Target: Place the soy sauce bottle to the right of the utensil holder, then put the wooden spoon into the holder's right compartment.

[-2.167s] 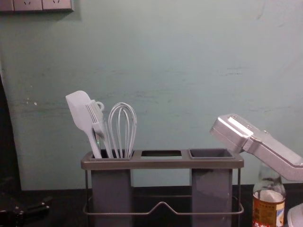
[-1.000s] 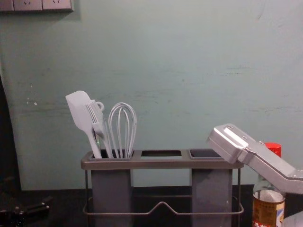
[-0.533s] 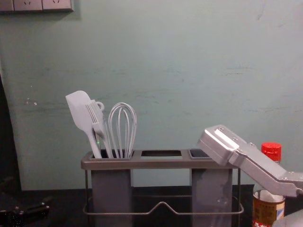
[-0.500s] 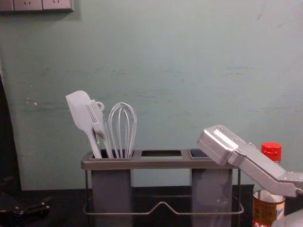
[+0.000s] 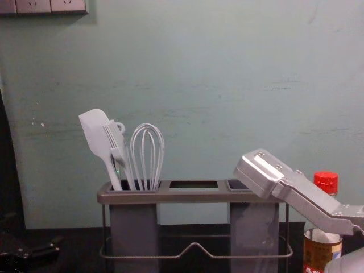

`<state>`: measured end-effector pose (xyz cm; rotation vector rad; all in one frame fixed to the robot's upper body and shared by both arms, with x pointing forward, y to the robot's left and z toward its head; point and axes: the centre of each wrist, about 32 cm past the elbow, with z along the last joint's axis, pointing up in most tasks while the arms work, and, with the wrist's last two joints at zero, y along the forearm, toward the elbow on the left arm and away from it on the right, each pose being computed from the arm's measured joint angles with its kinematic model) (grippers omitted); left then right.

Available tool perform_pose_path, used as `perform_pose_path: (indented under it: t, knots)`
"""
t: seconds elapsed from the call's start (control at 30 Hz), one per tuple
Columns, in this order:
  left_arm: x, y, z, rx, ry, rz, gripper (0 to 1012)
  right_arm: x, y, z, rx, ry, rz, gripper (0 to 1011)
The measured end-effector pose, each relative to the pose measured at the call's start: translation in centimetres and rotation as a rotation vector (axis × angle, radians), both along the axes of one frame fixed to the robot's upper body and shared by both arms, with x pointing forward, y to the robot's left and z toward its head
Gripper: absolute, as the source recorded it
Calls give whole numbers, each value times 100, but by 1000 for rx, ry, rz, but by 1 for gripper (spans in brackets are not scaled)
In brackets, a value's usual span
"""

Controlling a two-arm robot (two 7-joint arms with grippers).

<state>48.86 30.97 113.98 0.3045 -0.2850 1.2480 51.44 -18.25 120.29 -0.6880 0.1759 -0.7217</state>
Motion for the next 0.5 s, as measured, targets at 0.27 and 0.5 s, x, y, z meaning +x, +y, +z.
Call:
perform_pose_path:
  t: [0.27, 0.5]
  knots:
    - [0, 0, 0, 0, 0, 0, 1011, 18, 16, -15, -9, -20, 22, 1004]
    - [0, 0, 0, 0, 0, 0, 1011, 31, 38, -18, -6, -20, 28, 1004]
